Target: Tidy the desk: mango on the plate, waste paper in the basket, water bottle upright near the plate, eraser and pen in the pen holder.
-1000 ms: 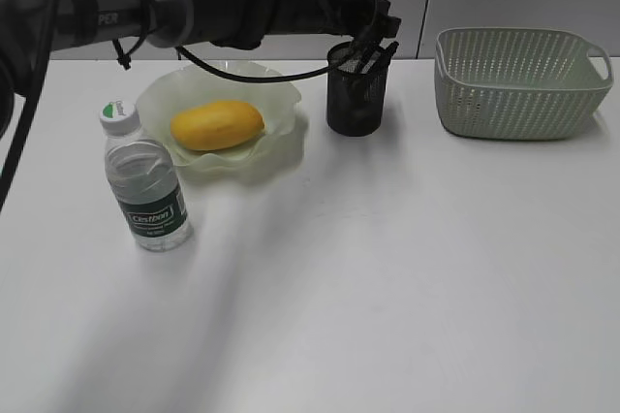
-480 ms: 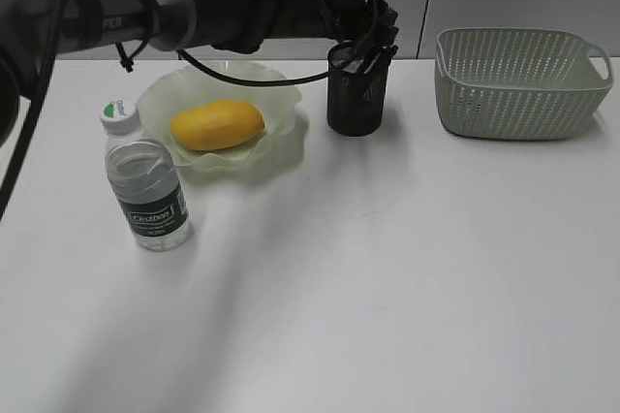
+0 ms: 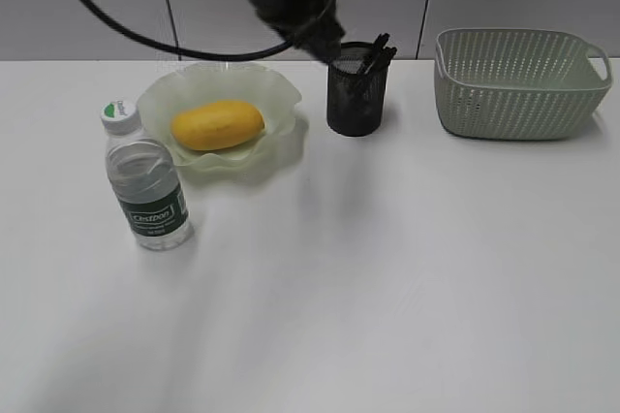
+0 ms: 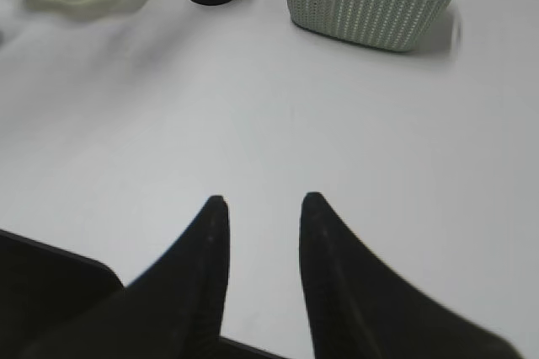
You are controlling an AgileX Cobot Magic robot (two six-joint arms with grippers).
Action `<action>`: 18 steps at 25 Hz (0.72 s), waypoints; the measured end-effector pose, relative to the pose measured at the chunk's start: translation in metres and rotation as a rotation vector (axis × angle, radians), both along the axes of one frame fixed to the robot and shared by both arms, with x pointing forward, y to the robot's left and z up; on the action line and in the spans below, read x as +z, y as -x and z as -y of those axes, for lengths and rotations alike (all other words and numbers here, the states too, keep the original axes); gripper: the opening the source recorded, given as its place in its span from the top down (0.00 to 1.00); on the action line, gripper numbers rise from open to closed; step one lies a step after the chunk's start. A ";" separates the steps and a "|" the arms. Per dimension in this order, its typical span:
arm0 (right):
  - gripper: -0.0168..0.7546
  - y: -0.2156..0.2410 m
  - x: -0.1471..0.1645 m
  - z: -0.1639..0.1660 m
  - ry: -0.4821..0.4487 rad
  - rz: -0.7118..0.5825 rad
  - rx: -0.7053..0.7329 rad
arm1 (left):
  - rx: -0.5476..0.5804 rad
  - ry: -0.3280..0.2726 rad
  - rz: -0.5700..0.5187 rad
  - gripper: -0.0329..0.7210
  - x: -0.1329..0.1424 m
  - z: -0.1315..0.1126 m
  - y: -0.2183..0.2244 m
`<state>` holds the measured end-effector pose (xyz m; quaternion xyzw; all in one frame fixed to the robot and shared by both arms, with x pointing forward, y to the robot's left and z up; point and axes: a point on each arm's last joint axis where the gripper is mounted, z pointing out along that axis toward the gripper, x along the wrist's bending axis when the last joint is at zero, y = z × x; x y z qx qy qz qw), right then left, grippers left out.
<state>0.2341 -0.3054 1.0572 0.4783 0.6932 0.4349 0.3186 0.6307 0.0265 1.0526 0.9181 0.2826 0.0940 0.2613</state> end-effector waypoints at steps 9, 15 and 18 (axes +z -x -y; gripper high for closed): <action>0.66 0.000 0.000 0.000 0.000 0.000 0.000 | 0.404 0.021 0.117 0.97 0.075 -0.082 0.080; 0.66 0.000 0.000 0.000 0.000 0.000 0.000 | 0.466 0.109 0.199 0.97 0.100 -0.162 0.198; 0.66 0.000 0.000 0.000 0.000 0.000 0.000 | 0.471 0.175 0.259 0.97 0.101 -0.197 0.252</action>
